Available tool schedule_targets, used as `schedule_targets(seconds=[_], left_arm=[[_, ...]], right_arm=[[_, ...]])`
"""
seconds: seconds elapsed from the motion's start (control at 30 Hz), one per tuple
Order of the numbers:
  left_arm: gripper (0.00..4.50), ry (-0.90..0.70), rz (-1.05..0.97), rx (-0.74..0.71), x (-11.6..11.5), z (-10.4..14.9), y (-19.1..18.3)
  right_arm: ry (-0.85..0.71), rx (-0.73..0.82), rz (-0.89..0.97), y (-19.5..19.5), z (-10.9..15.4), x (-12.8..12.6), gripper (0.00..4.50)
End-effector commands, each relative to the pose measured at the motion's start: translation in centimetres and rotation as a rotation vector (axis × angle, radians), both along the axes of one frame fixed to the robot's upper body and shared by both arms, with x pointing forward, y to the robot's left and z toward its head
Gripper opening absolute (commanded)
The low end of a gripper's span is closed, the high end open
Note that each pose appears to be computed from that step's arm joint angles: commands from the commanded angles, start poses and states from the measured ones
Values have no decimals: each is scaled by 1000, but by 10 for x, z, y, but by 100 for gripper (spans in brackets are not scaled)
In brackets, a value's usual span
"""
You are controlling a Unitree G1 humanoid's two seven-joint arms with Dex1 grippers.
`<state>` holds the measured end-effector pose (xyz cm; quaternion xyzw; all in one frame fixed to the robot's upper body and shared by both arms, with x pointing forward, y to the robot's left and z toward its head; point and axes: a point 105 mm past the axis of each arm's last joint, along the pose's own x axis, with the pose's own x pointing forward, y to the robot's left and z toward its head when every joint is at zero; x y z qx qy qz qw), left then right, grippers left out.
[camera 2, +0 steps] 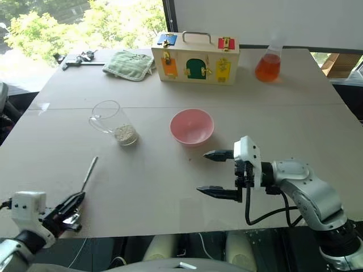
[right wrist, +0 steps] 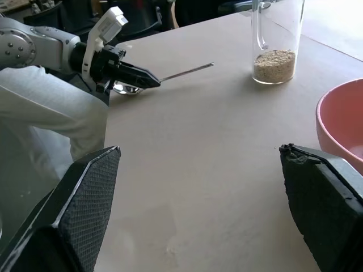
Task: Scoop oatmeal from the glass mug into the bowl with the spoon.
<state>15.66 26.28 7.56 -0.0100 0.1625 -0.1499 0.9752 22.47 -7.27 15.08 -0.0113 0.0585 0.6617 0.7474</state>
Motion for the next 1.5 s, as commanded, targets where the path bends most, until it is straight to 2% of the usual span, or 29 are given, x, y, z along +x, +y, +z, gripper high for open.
schedule_targets(seconds=[0.03,0.1,0.17,0.23,0.37,0.6,0.87,1.5], left_arm=[[12,-88,-188,131,5,13,-31],[12,-162,-255,228,23,16,-49],[12,-227,-284,278,37,17,-66],[12,-271,-333,265,41,17,-87],[12,-349,-351,224,55,21,-111],[12,-399,-359,181,74,25,-128],[12,-399,-395,167,74,23,-133],[12,-452,-370,120,76,28,-143]], right_arm=[[99,-10,-13,8,-1,-2,450],[197,-44,-87,13,-14,5,450],[279,-15,-177,19,-16,17,450],[342,46,-254,26,-13,30,450],[433,60,-319,41,-20,43,450],[446,168,-394,64,-5,63,450],[423,247,-382,75,17,66,450],[492,245,-356,80,11,59,450]])
